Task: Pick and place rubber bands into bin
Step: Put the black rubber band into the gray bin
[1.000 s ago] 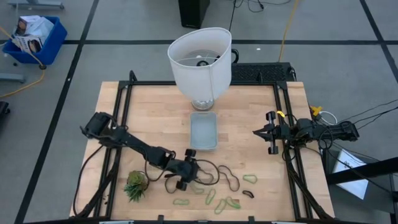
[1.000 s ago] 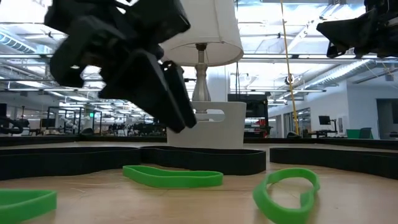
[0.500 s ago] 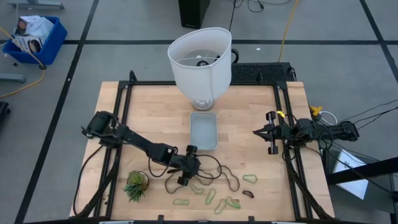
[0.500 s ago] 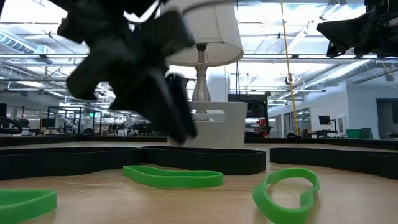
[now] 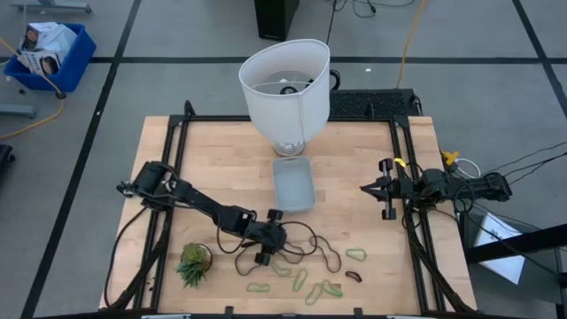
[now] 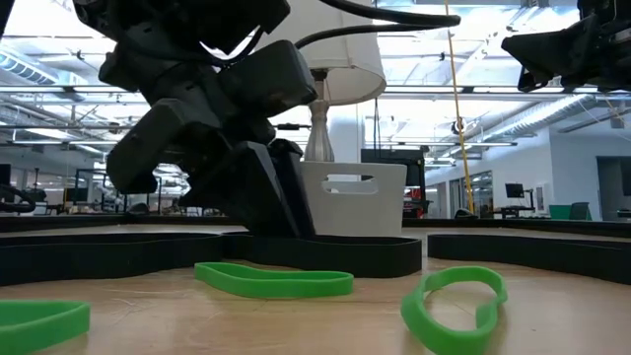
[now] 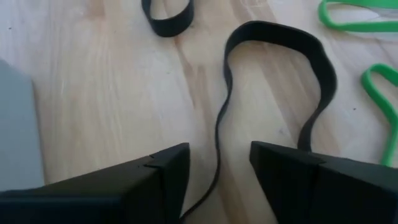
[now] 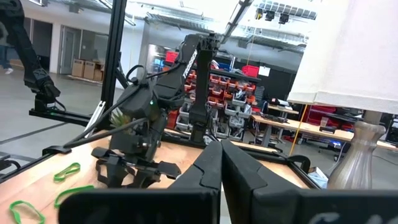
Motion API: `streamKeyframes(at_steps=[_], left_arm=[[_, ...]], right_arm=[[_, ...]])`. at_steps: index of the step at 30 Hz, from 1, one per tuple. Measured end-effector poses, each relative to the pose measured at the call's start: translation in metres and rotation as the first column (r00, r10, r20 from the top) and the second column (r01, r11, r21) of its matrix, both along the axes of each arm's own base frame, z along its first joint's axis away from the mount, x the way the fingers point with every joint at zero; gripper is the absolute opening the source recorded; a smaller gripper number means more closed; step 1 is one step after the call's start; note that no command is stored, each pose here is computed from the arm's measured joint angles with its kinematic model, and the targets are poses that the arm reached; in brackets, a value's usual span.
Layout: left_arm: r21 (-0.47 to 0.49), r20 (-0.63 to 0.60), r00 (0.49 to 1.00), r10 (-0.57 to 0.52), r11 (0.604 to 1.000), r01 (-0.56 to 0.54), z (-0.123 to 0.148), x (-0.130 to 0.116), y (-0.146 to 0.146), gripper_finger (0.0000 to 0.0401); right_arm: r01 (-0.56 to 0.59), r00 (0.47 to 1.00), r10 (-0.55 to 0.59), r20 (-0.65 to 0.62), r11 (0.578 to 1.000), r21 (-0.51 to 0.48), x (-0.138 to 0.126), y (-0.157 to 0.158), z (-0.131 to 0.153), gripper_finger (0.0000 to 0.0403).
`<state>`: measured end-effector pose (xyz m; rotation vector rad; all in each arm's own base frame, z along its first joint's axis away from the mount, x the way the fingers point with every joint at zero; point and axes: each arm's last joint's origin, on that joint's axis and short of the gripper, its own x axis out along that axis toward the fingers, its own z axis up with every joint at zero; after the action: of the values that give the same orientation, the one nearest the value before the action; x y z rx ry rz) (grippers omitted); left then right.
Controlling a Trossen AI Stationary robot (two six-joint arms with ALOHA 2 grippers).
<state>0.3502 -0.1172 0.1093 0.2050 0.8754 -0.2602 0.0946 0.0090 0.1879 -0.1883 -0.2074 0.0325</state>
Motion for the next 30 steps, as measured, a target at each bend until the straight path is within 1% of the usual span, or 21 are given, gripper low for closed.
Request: streamKeyframes(at_steps=[2,5,6,8,13,15,18,20,25,30], left_arm=[[-0.01,-0.004,1.0,-0.028,1.0,0.028,0.0,-0.001,-0.002,0.0115],[0.004,-0.002,0.997,-0.072,0.997,0.072,0.0,-0.003,-0.008,0.0033],[0.01,-0.001,0.997,-0.082,0.997,0.082,0.0,-0.003,-0.009,0.0017],[0.028,0.004,0.996,-0.093,0.995,0.093,0.0,-0.004,-0.012,0.0013],[0.13,0.036,0.993,-0.111,0.986,0.106,0.012,-0.004,-0.02,0.0006],[0.18,0.07,0.991,-0.113,0.979,0.099,0.027,-0.004,-0.023,0.0005],[0.226,0.148,0.984,-0.097,0.972,0.061,0.055,-0.003,-0.025,0.0004],[0.262,0.178,0.98,-0.085,0.964,0.036,0.07,-0.009,-0.025,0.0004],[0.283,0.307,0.949,-0.069,0.959,-0.022,0.113,-0.022,-0.023,0.0003],[0.302,0.362,0.929,-0.081,0.953,-0.034,0.139,-0.036,-0.022,0.0002]], right_arm=[[0.0,1.0,0.0,0.0,1.0,0.0,0.0,0.0,0.0,0.0],[0.0,1.0,0.0,0.0,1.0,0.0,0.0,0.0,0.0,0.0],[0.0,1.0,0.0,0.0,1.0,0.0,0.0,0.0,0.0,0.0],[0.0,1.0,0.0,0.0,1.0,0.0,0.0,0.0,0.0,0.0],[0.0,1.0,0.0,0.0,1.0,0.0,0.0,0.0,0.0,0.0],[0.0,1.0,0.0,0.0,1.0,0.0,0.0,0.0,0.0,0.0],[-0.001,1.0,0.001,0.0,1.0,0.0,0.0,0.0,0.0,0.0],[0.0,1.0,0.0,-0.001,1.0,0.0,0.0,0.0,0.0,0.0],[-0.001,1.0,0.001,-0.003,1.0,0.0,0.0,0.0,0.0,0.0],[-0.002,1.0,0.002,-0.003,1.0,0.0,0.0,0.0,0.0,0.0]])
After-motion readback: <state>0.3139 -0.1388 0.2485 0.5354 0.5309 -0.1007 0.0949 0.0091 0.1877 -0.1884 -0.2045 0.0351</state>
